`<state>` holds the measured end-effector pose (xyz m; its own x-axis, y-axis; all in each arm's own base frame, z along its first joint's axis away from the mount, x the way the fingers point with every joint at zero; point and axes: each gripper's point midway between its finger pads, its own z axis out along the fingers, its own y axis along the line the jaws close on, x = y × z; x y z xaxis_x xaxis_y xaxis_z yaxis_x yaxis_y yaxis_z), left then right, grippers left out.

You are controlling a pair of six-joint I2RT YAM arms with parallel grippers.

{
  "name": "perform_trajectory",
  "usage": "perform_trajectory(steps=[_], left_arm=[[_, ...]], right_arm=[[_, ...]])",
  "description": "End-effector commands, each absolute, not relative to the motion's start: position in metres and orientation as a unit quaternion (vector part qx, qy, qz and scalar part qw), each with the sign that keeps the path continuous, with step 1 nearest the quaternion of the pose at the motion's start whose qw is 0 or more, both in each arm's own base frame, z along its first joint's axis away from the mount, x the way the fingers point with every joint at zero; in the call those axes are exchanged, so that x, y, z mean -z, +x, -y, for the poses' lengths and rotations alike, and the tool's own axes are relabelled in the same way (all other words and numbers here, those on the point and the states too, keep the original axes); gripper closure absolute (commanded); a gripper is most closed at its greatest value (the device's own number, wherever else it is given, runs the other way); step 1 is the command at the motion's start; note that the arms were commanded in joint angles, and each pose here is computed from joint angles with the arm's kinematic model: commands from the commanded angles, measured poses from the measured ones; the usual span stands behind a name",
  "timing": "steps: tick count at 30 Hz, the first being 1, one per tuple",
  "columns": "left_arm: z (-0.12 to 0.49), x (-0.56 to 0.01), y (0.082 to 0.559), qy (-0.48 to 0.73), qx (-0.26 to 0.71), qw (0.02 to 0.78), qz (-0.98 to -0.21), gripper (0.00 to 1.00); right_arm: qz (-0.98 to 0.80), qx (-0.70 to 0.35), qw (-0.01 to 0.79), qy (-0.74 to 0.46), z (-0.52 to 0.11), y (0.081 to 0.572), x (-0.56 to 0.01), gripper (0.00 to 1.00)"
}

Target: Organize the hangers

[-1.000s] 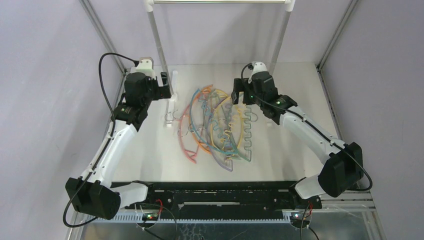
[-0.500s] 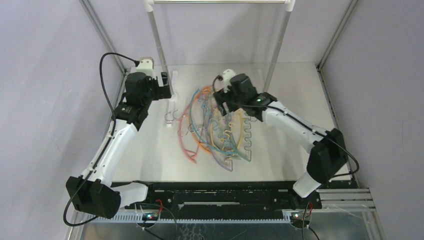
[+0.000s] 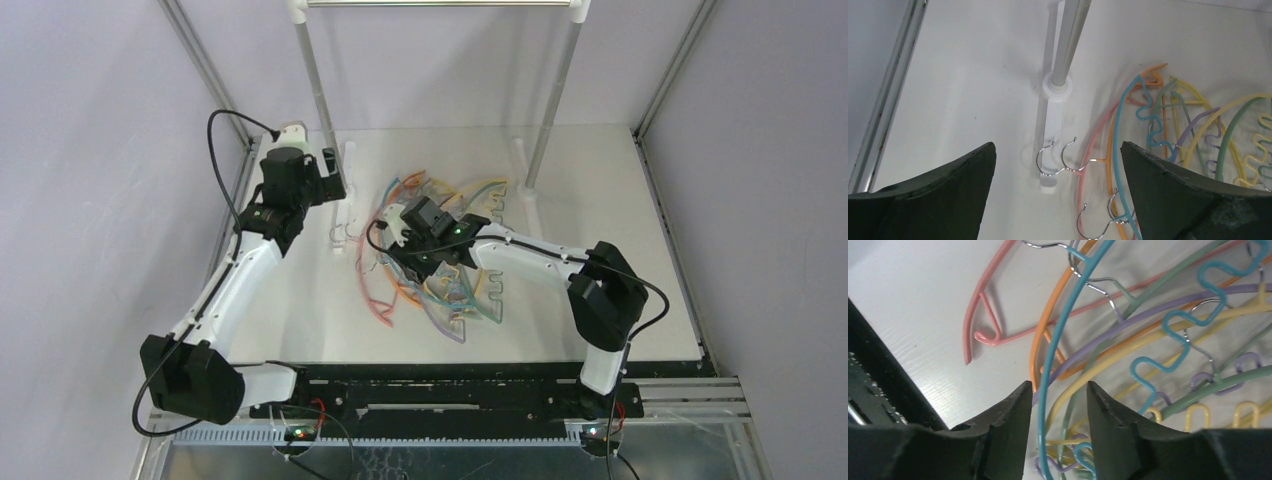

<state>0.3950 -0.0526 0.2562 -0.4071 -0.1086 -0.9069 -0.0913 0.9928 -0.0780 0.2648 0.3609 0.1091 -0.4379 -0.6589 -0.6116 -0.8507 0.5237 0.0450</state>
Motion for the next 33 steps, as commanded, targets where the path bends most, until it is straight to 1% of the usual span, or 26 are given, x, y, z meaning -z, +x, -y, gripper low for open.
perform_trajectory(steps=[1,4,8,16,20,22,25,27,31,33], left_arm=[[0.049,-0.258,0.38,-0.097,0.023,0.551,-0.829,0.0],[0.048,-0.249,0.369,-0.103,0.027,0.539,-0.836,0.01],[0.046,-0.246,0.357,-0.104,0.028,0.537,-0.837,0.01],[0.038,-0.248,0.345,-0.1,0.01,0.537,-0.838,0.0],[0.037,-0.25,0.341,-0.109,0.016,0.544,-0.832,0.0],[0.037,-0.249,0.338,-0.11,0.021,0.547,-0.829,0.01],[0.037,-0.247,0.334,-0.108,0.021,0.548,-0.829,0.01],[0.036,-0.247,0.332,-0.106,0.019,0.549,-0.829,0.0],[0.035,-0.245,0.331,-0.104,0.017,0.547,-0.83,0.0],[0.034,-0.243,0.33,-0.104,0.013,0.546,-0.831,0.01]], right_arm=[[-0.823,-0.215,0.271,-0.45,-0.377,0.248,-0.118,0.52],[-0.822,-0.233,0.265,-0.446,-0.377,0.24,-0.115,0.56],[-0.821,-0.236,0.262,-0.449,-0.379,0.238,-0.111,0.56],[-0.828,-0.227,0.243,-0.452,-0.393,0.246,-0.093,0.53],[-0.829,-0.226,0.241,-0.451,-0.4,0.25,-0.081,0.52],[-0.833,-0.209,0.241,-0.452,-0.4,0.256,-0.074,0.52],[-0.843,-0.167,0.262,-0.438,-0.395,0.274,-0.067,0.49],[-0.846,-0.158,0.271,-0.431,-0.393,0.282,-0.064,0.48],[-0.852,-0.163,0.25,-0.43,-0.392,0.279,-0.053,0.49],[-0.857,-0.167,0.235,-0.428,-0.391,0.273,-0.047,0.51]])
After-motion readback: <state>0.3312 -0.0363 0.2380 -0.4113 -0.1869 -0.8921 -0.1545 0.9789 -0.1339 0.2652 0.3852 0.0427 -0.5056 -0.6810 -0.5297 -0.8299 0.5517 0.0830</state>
